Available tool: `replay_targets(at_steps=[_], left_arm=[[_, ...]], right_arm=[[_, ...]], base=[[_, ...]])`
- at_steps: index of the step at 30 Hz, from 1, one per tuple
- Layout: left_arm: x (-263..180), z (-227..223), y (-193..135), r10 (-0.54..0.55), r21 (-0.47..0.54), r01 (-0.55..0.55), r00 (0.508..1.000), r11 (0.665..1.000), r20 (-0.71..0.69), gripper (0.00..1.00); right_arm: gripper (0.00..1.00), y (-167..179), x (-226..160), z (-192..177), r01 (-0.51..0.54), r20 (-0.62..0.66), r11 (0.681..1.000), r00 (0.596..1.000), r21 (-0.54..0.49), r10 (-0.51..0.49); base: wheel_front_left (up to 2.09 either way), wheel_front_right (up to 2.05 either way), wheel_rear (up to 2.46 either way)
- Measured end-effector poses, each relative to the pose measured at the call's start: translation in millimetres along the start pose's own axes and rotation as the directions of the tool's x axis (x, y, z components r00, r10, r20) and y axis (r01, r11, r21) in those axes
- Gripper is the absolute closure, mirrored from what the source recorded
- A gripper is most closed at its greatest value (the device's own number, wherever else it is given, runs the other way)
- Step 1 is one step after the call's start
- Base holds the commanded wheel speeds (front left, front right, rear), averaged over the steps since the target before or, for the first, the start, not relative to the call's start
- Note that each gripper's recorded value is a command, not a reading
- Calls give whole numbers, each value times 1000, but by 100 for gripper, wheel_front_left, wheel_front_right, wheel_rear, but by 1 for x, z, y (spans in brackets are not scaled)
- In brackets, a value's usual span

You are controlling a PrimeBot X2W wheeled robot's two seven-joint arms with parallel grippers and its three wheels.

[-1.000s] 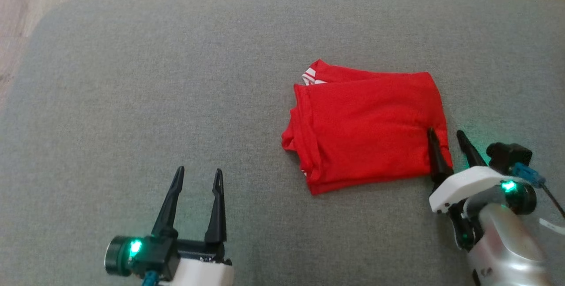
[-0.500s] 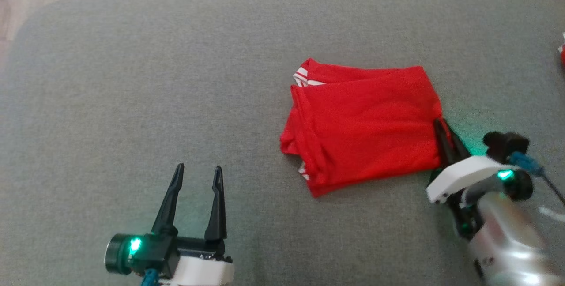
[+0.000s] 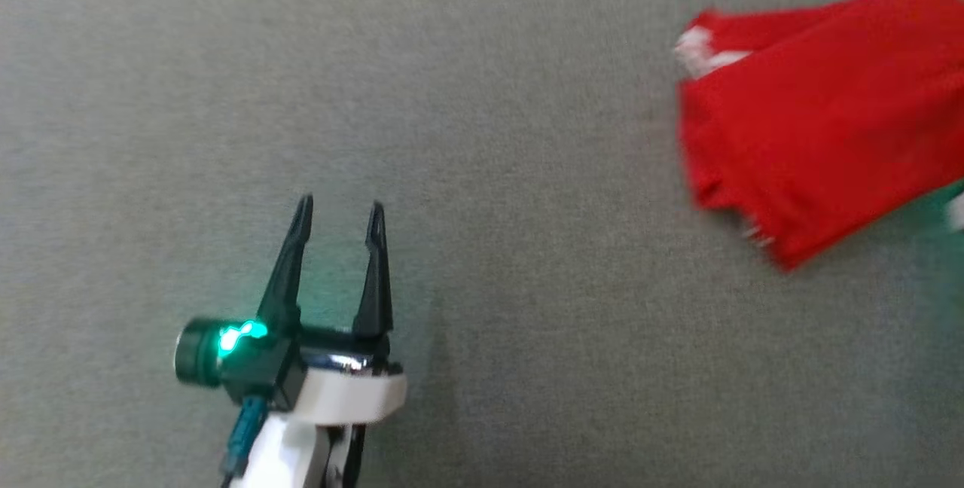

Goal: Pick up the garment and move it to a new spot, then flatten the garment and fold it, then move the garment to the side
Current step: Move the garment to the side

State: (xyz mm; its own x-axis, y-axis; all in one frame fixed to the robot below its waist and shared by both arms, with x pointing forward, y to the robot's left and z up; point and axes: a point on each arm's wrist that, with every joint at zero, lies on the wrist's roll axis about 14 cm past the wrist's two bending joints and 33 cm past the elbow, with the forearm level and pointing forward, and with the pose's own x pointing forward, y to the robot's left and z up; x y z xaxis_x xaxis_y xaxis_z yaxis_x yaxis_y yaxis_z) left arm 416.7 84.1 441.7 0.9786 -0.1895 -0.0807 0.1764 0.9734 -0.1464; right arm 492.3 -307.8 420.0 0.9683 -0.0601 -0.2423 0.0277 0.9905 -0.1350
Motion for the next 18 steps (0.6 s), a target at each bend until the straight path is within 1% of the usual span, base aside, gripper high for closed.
replay_targets(at_steps=[3,7,10,13,14,15,18], left_arm=[[15,-7,-7,-29,-8,29,1000,1000,-8,0],[29,-20,-19,-78,-24,77,997,997,-28,0],[39,-29,-25,-100,-36,99,994,994,-41,0],[48,-36,-32,-124,-45,122,991,992,-46,0],[50,-37,-33,-129,-48,126,991,991,-46,0],[52,-39,-33,-131,-49,128,990,991,-47,0],[55,-37,-31,-126,-44,124,991,991,-40,0]], right_arm=[[100,-36,4,14,78,44,996,996,-38,-76],[100,-77,3,29,188,99,980,978,-66,-181],[100,-108,-2,33,281,111,957,956,-69,-273],[100,-135,-9,28,368,84,927,928,-75,-362],[90,-143,-13,23,396,62,915,918,-74,-392],[0,-149,-16,18,418,43,905,908,-76,-416],[0,-154,-22,15,460,48,882,888,-103,-458]], base=[[0,0,0],[0,0,0],[0,0,0],[0,0,0],[0,0,0],[0,0,0],[0,0,0]])
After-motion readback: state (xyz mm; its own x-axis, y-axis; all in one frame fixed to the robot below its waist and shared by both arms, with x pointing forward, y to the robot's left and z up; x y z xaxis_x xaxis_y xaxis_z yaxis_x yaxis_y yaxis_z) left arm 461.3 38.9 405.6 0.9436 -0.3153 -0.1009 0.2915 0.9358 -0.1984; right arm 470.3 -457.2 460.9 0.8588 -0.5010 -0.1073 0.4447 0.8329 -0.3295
